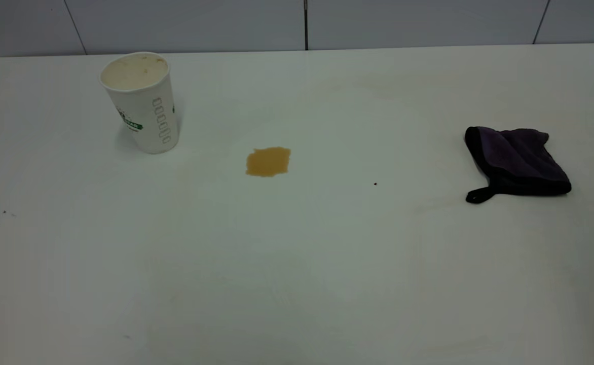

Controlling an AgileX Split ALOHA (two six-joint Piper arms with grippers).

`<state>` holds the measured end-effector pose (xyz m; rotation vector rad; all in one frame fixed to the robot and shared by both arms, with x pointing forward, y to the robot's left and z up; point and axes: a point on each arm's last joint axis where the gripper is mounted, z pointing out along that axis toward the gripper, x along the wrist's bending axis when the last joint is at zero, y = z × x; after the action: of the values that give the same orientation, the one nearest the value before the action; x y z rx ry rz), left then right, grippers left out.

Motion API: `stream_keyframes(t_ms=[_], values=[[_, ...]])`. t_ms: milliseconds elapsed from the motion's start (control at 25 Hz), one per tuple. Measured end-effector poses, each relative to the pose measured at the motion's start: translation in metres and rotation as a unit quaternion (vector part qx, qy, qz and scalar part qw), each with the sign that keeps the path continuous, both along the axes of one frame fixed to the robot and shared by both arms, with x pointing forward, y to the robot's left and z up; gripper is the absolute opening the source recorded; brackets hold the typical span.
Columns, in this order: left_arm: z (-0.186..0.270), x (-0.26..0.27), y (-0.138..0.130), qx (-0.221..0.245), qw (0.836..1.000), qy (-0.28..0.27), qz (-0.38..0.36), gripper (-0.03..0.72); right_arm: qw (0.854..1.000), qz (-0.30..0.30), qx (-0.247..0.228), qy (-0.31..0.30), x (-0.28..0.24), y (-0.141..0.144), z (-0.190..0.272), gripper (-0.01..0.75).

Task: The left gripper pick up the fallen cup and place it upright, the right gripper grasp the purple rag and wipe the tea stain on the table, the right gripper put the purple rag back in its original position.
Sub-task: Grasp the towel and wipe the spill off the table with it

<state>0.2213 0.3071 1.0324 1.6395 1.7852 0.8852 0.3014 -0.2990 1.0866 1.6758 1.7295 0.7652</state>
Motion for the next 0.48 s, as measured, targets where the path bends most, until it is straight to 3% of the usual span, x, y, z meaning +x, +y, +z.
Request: stream_keyframes(t_ms=[200,480], values=[[0.000,0.000,0.000,0.000,1.000,0.000,0.000,0.450,0.995,0.004,0.002,0.103,0.084,-0.001,-0.004,0.725],[0.000,0.000,0.000,0.000,1.000,0.000,0.000,0.450,0.986,0.031,0.000,0.165,0.184,0.001,-0.057,0.726]])
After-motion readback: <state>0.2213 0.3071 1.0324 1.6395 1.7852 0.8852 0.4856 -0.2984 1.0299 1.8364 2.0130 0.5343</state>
